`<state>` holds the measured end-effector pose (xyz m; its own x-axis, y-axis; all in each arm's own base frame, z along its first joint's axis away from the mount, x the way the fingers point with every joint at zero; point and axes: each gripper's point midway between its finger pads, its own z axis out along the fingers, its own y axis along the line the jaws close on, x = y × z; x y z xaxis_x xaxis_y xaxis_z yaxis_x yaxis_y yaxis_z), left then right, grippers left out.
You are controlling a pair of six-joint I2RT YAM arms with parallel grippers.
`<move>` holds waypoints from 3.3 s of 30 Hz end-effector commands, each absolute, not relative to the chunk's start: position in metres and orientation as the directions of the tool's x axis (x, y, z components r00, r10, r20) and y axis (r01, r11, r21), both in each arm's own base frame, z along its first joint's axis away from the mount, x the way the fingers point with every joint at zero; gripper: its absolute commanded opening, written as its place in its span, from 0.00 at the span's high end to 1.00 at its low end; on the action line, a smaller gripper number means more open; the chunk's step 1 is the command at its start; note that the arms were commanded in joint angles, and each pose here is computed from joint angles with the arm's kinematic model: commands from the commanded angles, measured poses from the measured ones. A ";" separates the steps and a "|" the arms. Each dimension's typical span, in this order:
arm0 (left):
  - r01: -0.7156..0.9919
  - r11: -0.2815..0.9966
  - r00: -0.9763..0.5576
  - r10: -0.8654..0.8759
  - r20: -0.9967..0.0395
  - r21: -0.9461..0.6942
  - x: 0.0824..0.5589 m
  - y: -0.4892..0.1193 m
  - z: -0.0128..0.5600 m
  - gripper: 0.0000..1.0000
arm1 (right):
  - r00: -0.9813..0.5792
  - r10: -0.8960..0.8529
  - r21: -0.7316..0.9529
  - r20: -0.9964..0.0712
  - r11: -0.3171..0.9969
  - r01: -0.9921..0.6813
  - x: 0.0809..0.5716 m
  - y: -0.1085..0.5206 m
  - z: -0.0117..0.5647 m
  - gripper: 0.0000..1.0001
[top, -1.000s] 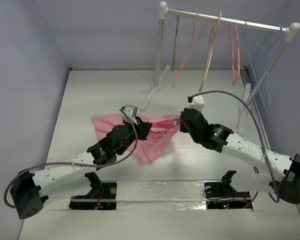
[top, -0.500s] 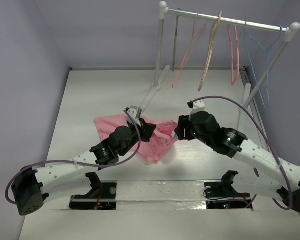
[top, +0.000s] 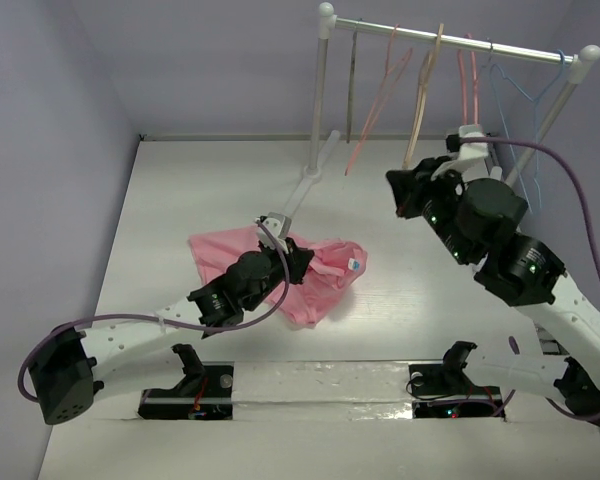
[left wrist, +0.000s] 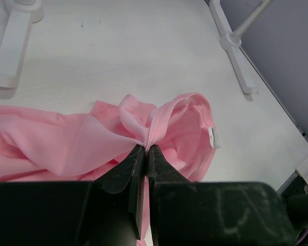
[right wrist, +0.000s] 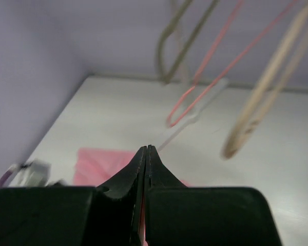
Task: Place the t-shirt on the hanger
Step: Pick up the hanger from the clothesline.
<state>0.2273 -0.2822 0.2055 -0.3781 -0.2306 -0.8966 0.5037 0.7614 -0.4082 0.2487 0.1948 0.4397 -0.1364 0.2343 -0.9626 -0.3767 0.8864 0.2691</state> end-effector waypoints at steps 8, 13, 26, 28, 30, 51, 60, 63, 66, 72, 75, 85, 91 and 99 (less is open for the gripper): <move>0.587 0.703 -0.296 -0.277 -0.914 -0.403 0.222 -0.287 0.233 1.00 | 0.061 0.033 0.051 -0.998 0.947 0.318 0.292 0.030 0.509 0.63; 0.604 0.690 -0.312 -0.256 -0.915 -0.399 0.217 -0.289 0.226 1.00 | 0.063 0.043 0.067 -0.997 0.878 0.474 0.288 -0.030 0.521 0.50; 0.603 0.701 -0.296 -0.248 -0.922 -0.382 0.217 -0.284 0.226 1.00 | -0.225 0.173 0.064 -0.959 0.903 0.424 0.356 -0.093 0.454 0.41; 0.608 0.695 -0.296 -0.250 -0.922 -0.384 0.217 -0.285 0.227 1.00 | -0.237 0.174 0.063 -0.956 0.909 0.413 0.362 -0.096 0.450 0.40; 0.607 0.697 -0.297 -0.246 -0.923 -0.381 0.217 -0.285 0.225 1.00 | -0.248 0.177 0.065 -0.952 0.914 0.401 0.369 -0.099 0.444 0.40; 0.607 0.699 -0.312 -0.228 -0.922 -0.378 0.218 -0.289 0.219 1.00 | -0.310 0.173 0.035 -0.935 0.914 0.404 0.392 -0.108 0.407 0.60; 0.615 0.689 -0.313 -0.234 -0.920 -0.384 0.216 -0.291 0.222 1.00 | -0.281 0.181 0.057 -0.942 0.915 0.399 0.390 -0.106 0.417 0.90; 0.616 0.686 -0.315 -0.234 -0.920 -0.386 0.216 -0.291 0.222 1.00 | -0.267 0.178 0.060 -0.947 0.915 0.398 0.388 -0.105 0.425 0.97; 0.616 0.688 -0.314 -0.232 -0.920 -0.384 0.216 -0.291 0.221 1.00 | -0.257 0.176 0.062 -0.950 0.915 0.399 0.387 -0.105 0.431 1.00; 0.616 0.687 -0.314 -0.236 -0.920 -0.386 0.216 -0.291 0.222 1.00 | -0.148 0.173 0.118 -0.974 0.940 0.320 0.376 -0.088 0.465 1.00; 0.616 0.687 -0.315 -0.233 -0.920 -0.385 0.216 -0.291 0.221 1.00 | -0.087 0.187 0.155 -0.979 0.945 0.288 0.367 -0.080 0.481 1.00; 0.611 0.691 -0.305 -0.245 -0.920 -0.386 0.216 -0.287 0.224 1.00 | -0.139 0.253 0.213 -0.957 0.943 0.254 0.340 -0.063 0.433 1.00; 0.612 0.691 -0.306 -0.241 -0.921 -0.384 0.216 -0.288 0.223 1.00 | -0.207 0.311 0.268 -0.928 0.940 0.211 0.318 -0.044 0.387 1.00; 0.603 0.703 -0.301 -0.238 -0.923 -0.378 0.219 -0.288 0.222 1.00 | -0.350 0.435 0.399 -0.830 0.900 0.174 0.269 -0.005 0.314 1.00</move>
<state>0.2173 -0.2866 0.2077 -0.3412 -0.1999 -0.9185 0.5905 0.7147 -0.3749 0.2826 -0.0277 0.3248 -0.3295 0.3698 -0.8687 0.2297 0.9238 0.3062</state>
